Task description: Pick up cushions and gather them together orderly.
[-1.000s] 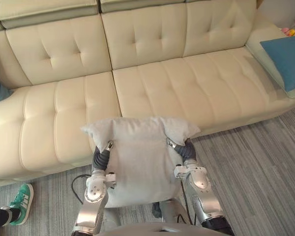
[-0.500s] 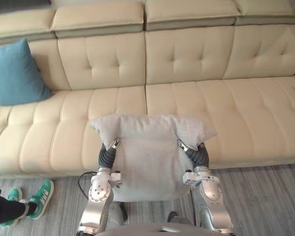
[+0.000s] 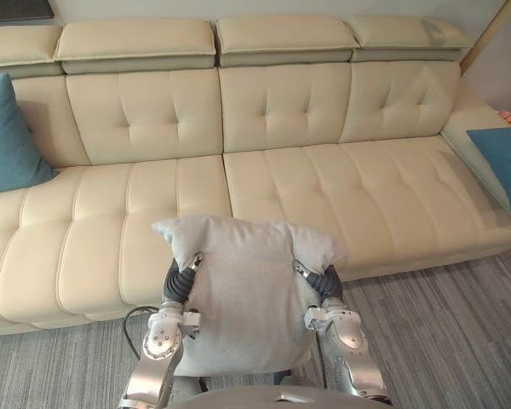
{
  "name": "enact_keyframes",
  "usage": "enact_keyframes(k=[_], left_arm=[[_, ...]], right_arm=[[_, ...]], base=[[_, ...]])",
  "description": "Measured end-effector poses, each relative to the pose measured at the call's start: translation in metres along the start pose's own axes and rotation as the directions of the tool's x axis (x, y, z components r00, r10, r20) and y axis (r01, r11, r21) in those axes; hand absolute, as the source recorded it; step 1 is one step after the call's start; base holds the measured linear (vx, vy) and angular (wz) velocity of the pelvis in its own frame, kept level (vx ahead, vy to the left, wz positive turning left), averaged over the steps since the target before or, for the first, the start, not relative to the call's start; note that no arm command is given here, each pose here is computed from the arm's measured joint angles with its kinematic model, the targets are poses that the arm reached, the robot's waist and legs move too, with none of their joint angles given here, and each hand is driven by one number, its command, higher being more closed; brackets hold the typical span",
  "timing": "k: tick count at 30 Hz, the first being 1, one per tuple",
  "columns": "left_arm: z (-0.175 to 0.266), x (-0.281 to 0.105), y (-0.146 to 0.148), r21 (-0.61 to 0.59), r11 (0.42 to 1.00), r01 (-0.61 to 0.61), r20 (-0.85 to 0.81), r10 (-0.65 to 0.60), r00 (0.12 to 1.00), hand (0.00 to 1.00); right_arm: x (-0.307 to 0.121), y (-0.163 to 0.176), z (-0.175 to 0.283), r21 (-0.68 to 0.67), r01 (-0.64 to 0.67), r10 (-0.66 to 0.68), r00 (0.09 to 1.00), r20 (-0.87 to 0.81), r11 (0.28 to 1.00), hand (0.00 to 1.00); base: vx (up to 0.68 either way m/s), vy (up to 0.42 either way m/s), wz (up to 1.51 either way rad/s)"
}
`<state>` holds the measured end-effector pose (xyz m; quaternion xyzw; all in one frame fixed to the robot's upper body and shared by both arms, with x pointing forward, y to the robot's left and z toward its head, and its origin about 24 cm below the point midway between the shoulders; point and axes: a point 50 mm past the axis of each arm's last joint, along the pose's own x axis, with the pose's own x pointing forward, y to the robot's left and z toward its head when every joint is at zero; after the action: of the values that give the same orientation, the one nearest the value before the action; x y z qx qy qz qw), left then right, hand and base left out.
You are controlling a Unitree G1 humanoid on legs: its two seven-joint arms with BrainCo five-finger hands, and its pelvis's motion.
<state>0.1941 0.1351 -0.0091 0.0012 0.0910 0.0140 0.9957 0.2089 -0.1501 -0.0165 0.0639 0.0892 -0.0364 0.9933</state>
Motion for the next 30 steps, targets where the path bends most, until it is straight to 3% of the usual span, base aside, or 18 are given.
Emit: enact_keyframes(k=[12, 19, 30], left_arm=[[-0.005, -0.003, 0.01, -0.055, 0.998, -0.033, -0.034, 0.031, 0.999, 1.0], [-0.005, -0.002, 0.011, -0.107, 0.993, -0.059, -0.041, 0.055, 0.998, 1.0], [0.006, 0.001, 0.024, -0.095, 0.991, -0.094, 0.004, 0.094, 0.996, 1.0]], right_arm=[[-0.01, 0.0, -0.014, 0.072, 0.052, -0.047, 0.996, -0.071, 0.996, 1.0], [-0.004, 0.005, -0.008, 0.088, 0.032, -0.027, 0.998, -0.048, 0.996, 1.0], [0.005, 0.017, 0.001, 0.088, -0.058, 0.059, 0.998, -0.007, 0.994, 1.0]], base=[[-0.01, 0.002, -0.01], [-0.01, 0.047, -0.4], [0.14, 0.059, 0.06]])
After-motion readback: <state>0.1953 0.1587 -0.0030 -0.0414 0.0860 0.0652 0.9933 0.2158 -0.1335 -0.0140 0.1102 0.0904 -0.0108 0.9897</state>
